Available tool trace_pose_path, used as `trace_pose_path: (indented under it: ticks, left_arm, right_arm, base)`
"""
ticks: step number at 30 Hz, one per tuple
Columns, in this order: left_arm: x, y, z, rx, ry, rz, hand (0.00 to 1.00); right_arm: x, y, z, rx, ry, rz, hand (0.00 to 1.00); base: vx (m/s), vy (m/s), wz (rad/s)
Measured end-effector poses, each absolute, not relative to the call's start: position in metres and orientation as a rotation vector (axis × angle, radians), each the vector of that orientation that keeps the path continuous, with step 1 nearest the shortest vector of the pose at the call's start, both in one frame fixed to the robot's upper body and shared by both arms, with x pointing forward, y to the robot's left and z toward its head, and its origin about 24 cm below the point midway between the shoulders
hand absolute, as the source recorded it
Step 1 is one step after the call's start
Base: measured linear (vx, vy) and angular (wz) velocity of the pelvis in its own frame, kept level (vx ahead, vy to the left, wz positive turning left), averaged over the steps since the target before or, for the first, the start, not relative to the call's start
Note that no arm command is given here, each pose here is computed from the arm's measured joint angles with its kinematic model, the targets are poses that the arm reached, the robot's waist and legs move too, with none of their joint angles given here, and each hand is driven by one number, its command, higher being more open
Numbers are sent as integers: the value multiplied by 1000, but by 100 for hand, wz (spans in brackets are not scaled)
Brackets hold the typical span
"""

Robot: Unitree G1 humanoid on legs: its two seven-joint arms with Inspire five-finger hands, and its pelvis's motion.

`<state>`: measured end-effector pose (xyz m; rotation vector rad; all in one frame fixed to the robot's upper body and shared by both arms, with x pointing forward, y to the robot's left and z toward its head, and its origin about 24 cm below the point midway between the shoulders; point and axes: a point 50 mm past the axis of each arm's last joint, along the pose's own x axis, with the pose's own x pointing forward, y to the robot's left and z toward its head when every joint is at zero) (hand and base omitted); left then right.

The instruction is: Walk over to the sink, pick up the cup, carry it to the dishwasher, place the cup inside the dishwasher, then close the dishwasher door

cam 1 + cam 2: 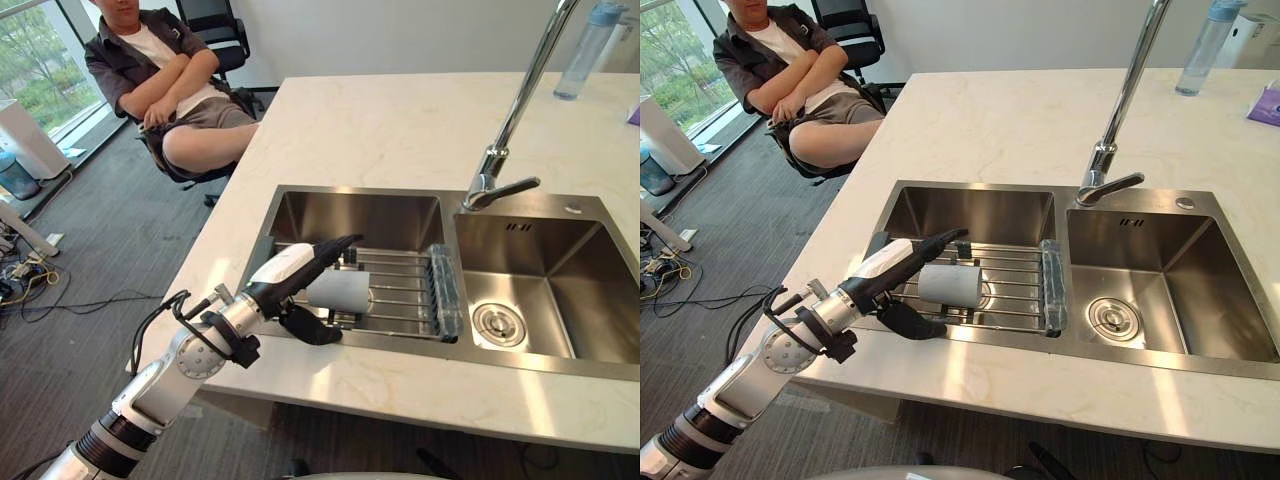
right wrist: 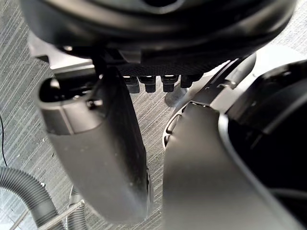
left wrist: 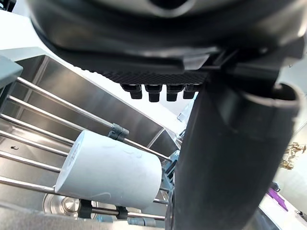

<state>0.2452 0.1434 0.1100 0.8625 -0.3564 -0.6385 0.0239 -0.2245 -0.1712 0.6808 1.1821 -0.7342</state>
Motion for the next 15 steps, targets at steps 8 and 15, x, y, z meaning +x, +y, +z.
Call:
trace_pose_path:
  ticks: [8, 15]
  left_arm:
    - [251, 146, 118, 867, -379, -612, 100]
    - [262, 158, 113, 889, -324, -568, 100]
  right_arm:
    - [23, -224, -171, 697, 1174, -750, 100]
    - [23, -224, -171, 709, 1167, -762, 100]
  base:
    - [-11, 1, -3]
    - [0, 0, 0]
